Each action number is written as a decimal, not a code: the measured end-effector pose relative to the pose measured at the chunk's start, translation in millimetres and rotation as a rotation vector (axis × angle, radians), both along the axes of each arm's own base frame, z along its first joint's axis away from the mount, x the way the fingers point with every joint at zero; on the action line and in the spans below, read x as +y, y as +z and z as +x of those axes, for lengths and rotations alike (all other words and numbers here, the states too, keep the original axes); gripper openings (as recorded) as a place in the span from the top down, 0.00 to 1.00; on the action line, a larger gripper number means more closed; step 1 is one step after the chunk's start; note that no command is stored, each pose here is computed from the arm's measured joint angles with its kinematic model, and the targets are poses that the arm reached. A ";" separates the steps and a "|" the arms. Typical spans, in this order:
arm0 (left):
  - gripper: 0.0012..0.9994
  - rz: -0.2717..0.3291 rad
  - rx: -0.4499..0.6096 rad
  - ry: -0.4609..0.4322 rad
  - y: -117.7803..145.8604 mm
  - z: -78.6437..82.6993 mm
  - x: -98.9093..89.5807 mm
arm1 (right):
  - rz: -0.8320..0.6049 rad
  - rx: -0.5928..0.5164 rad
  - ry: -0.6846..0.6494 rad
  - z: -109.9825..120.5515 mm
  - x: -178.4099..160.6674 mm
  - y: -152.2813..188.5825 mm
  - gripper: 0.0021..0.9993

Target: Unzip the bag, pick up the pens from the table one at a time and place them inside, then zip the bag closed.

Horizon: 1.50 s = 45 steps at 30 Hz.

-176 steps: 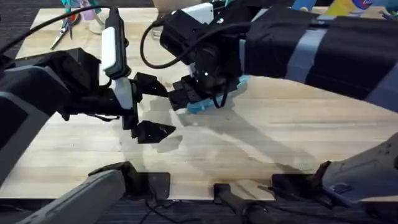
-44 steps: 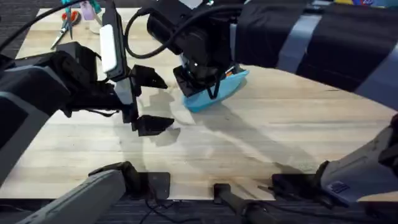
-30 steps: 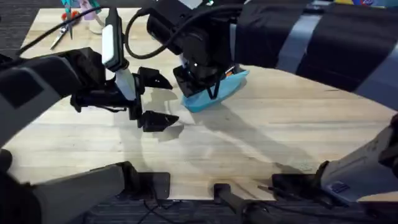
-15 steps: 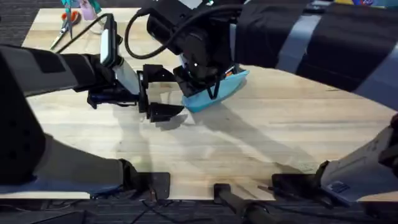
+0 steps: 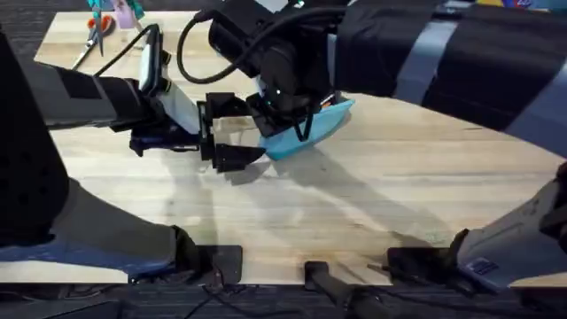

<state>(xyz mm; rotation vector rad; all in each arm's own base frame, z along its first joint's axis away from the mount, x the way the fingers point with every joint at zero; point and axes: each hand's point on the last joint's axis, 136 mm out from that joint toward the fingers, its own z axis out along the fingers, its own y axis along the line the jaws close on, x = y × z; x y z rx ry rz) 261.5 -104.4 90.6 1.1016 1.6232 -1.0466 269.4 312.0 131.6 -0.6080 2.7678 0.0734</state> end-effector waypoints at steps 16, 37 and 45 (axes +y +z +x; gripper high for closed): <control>0.17 -0.002 0.000 -0.070 0.4 -8.0 -18.3 | 0.000 0.000 0.000 0.0 0.0 0.0 0.97; 0.96 -0.001 -0.004 -0.070 0.3 -7.5 -18.2 | -0.003 -0.001 0.010 0.0 0.1 0.0 0.97; 0.96 -0.001 -0.004 -0.070 0.3 -7.5 -18.2 | -0.029 -0.012 0.092 2.6 -2.2 0.0 0.97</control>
